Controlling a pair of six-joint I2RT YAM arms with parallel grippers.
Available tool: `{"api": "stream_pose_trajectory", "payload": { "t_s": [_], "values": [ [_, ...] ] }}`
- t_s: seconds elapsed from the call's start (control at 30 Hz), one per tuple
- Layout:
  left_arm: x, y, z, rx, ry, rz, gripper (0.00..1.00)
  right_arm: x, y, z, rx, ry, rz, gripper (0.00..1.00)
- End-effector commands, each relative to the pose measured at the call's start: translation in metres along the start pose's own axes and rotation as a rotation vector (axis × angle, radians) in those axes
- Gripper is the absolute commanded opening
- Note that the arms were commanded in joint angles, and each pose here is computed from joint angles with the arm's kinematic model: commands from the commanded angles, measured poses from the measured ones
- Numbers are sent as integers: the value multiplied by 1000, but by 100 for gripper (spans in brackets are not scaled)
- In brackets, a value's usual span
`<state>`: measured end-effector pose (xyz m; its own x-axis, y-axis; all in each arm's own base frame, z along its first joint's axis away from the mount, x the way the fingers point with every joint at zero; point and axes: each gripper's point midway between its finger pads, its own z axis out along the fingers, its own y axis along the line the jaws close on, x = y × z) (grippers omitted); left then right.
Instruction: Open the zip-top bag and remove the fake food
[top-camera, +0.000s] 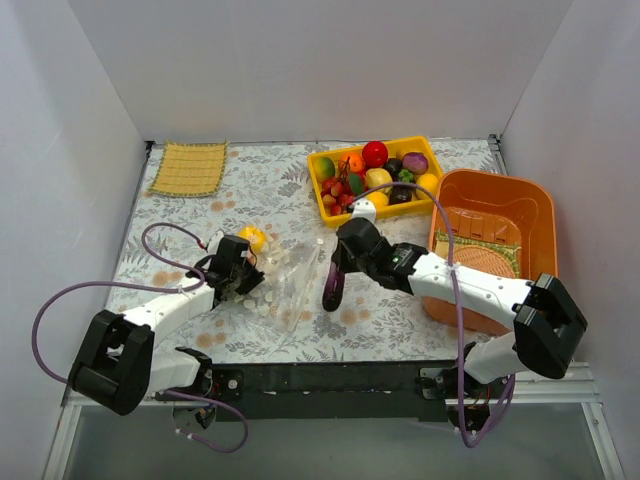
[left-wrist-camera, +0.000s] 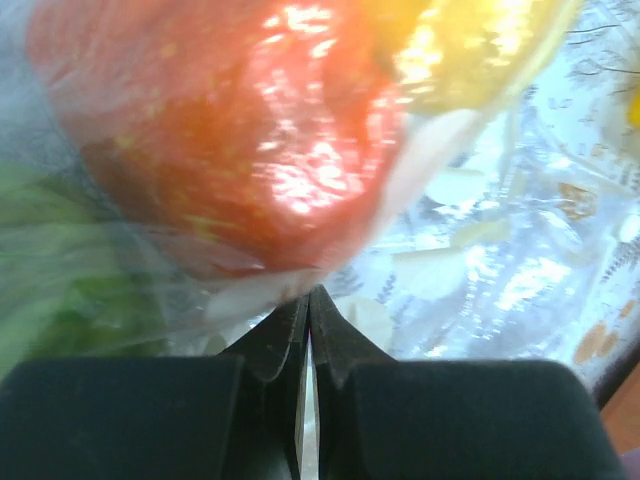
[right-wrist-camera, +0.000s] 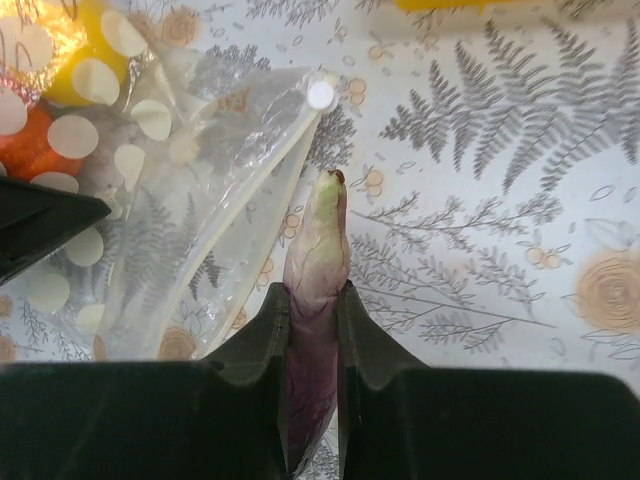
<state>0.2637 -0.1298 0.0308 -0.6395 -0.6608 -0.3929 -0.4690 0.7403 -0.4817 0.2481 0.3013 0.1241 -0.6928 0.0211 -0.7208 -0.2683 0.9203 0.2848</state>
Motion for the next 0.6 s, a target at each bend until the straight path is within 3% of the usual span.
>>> {"api": "stream_pose_trajectory", "payload": {
  "t_s": [0.0,0.23,0.4,0.53,0.57],
  "values": [
    [-19,-28,-21,87,-38,43,0,-81,-23,-15,49,-139,-24,1],
    [-31,-51,-40,157,-57,82,4,-189,-70,3,105,-234,-71,1],
    [-32,-61,-48,195,-43,113,4,-262,-121,29,156,-267,-191,1],
    [-33,-69,-53,217,-33,144,5,-291,-158,50,298,-262,-264,1],
    [-35,-73,-55,222,-35,159,6,-281,-173,70,334,-201,-296,1]
  ]
}}
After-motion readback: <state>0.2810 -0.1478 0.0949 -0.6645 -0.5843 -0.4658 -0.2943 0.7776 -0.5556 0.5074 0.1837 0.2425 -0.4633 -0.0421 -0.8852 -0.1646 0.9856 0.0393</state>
